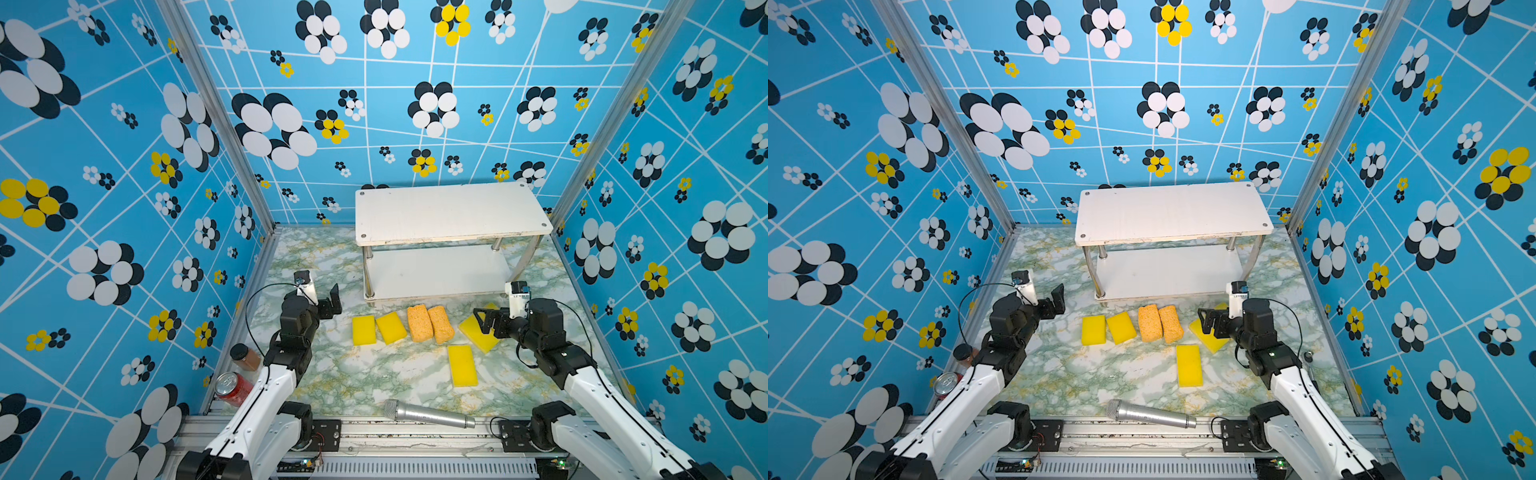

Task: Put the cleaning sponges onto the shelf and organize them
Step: 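Move the right gripper over the tan sponge nearest it and lower, then close the right gripper on the tan sponge and lift it, then carry the tan sponge with the right gripper onto the lower shelf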

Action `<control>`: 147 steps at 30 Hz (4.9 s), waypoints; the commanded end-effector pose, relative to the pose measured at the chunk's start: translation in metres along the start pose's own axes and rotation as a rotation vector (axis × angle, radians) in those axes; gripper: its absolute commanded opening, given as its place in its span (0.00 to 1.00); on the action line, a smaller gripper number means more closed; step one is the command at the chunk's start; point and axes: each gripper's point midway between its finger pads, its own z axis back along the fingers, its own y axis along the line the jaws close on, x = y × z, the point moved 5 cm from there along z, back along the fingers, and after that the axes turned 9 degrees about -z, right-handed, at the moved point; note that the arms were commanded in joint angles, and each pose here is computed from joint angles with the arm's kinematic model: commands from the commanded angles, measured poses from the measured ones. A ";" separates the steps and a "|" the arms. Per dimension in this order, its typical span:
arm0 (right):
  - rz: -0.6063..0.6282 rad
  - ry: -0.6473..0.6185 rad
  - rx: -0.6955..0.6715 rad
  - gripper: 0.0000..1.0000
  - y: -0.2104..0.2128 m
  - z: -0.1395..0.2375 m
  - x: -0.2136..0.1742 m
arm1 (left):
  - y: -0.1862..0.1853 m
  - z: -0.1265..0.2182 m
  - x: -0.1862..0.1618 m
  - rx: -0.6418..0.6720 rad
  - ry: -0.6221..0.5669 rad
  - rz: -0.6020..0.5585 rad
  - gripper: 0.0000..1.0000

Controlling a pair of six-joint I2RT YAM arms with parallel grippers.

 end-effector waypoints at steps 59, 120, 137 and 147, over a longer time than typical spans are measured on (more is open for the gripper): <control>0.311 0.265 -0.207 0.72 0.056 -0.101 -0.089 | -0.027 0.022 -0.032 -0.197 0.307 0.301 0.99; 0.224 0.000 -0.129 0.00 0.037 -0.021 -0.034 | -0.024 0.024 -0.027 -0.181 0.318 0.287 0.99; 0.178 -0.178 -0.247 0.00 -0.006 -0.006 0.033 | -0.024 0.027 -0.024 -0.184 0.318 0.267 0.99; 0.169 -0.216 -0.255 0.00 -0.018 -0.039 0.054 | -0.023 0.028 -0.024 -0.183 0.319 0.267 0.99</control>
